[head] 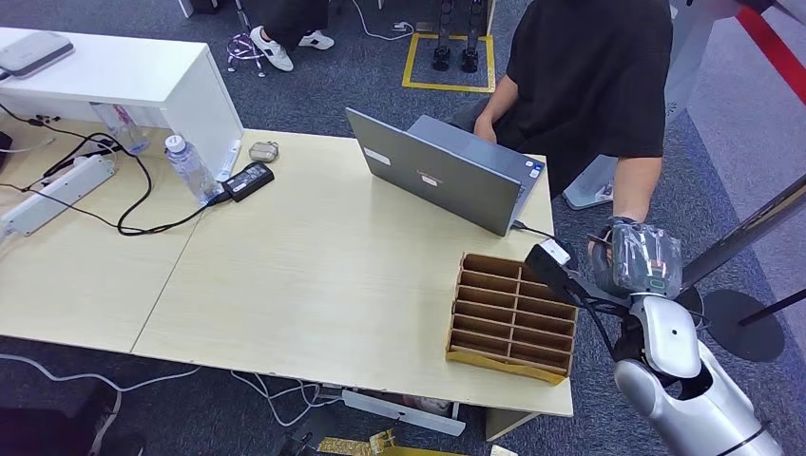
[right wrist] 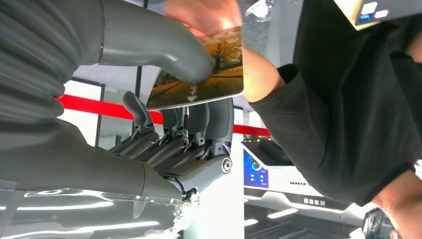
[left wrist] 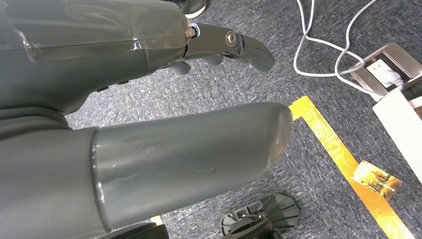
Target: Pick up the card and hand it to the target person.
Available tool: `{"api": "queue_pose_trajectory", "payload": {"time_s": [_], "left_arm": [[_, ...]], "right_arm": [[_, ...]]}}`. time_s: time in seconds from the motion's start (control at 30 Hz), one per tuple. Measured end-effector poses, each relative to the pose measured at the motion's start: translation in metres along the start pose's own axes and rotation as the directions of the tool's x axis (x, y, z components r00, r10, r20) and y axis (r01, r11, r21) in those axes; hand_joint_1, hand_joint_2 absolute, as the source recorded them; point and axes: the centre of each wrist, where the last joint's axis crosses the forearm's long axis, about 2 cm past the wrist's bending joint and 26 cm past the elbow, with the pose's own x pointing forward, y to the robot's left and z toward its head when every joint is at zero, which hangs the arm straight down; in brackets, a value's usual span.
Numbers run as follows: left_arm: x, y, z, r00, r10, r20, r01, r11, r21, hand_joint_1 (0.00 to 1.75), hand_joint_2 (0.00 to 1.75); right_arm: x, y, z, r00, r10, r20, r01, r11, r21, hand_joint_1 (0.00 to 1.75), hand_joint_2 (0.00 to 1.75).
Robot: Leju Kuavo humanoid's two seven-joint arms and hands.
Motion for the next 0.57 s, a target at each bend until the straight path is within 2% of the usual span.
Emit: {"api": "queue_pose_trajectory", "payload": {"time_s": [0.07, 0.1, 0.4, 0.57], "left_arm": [[0.000, 0.000, 0.000, 1.000, -0.001, 0.001, 0.001, 1.000, -0.001, 0.00, 0.00], [0.000, 0.000, 0.000, 1.000, -0.002, 0.001, 0.002, 1.000, -0.002, 0.00, 0.00], [0.000, 0.000, 0.000, 1.000, -0.002, 0.001, 0.002, 1.000, -0.002, 0.00, 0.00], [0.000, 0.000, 0.000, 1.000, -0.001, 0.001, 0.001, 1.000, -0.003, 0.00, 0.00]], "right_arm": [[-0.001, 0.002, 0.000, 1.000, 0.021, -0.003, -0.021, 1.000, 0.019, 0.07, 1.75], [-0.001, 0.003, 0.000, 1.000, 0.029, -0.005, -0.029, 0.999, 0.028, 0.00, 1.75], [-0.003, 0.011, 0.002, 0.999, 0.050, -0.015, -0.050, 0.997, 0.054, 0.00, 1.75], [-0.004, 0.014, 0.006, 1.000, -0.001, -0.019, 0.001, 1.000, -0.003, 0.00, 1.75]]}}
